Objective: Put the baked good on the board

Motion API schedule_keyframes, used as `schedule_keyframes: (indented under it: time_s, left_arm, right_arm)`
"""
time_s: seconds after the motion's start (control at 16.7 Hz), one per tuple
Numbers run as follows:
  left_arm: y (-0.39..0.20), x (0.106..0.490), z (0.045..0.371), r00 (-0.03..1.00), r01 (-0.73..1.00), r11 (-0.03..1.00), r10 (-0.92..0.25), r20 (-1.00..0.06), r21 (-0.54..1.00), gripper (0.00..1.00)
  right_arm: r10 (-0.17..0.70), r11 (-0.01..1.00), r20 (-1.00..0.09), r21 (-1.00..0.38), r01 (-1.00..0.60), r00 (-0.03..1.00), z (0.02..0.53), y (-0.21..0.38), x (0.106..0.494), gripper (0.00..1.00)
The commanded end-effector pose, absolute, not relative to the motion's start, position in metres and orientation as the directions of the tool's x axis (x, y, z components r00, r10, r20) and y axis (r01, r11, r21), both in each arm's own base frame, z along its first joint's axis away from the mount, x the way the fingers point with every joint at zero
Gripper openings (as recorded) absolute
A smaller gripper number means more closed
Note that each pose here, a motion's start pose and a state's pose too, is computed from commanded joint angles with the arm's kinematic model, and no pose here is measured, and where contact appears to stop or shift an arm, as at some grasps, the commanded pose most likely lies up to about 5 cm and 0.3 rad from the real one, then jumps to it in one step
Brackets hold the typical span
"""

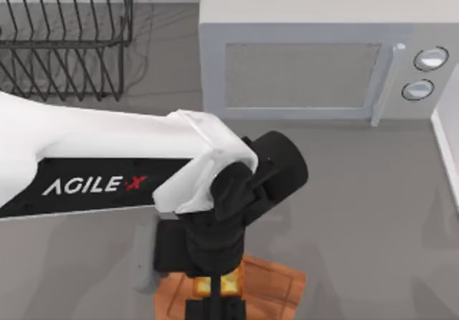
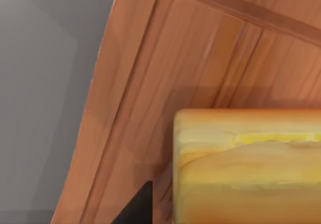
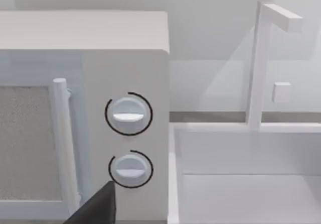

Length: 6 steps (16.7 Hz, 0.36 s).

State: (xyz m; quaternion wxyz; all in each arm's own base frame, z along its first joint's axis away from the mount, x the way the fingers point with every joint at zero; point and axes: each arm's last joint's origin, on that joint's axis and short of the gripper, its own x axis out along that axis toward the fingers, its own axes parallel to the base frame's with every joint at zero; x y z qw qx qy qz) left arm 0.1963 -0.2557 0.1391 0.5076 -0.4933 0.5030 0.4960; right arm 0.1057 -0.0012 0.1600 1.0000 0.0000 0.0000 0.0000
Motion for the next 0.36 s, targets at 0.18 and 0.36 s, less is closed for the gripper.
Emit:
schedule_keyframes:
  time_s: [0.18, 0.36]
  left_arm:
    - [-0.2557, 0.1963, 0.1391, 0.002, -1.000, 0.021, 0.007, -1.000, -0.002, 1.00]
    - [-0.2557, 0.1963, 0.1391, 0.002, -1.000, 0.021, 0.007, -1.000, -0.002, 1.00]
  right_arm:
    - [0.000, 1.000, 0.000, 0.000, 0.000, 1.000, 0.1600, -0.0012, 0.1057, 1.00]
    - [0.000, 1.000, 0.000, 0.000, 0.000, 1.000, 0.1600, -0.0012, 0.1057, 1.00]
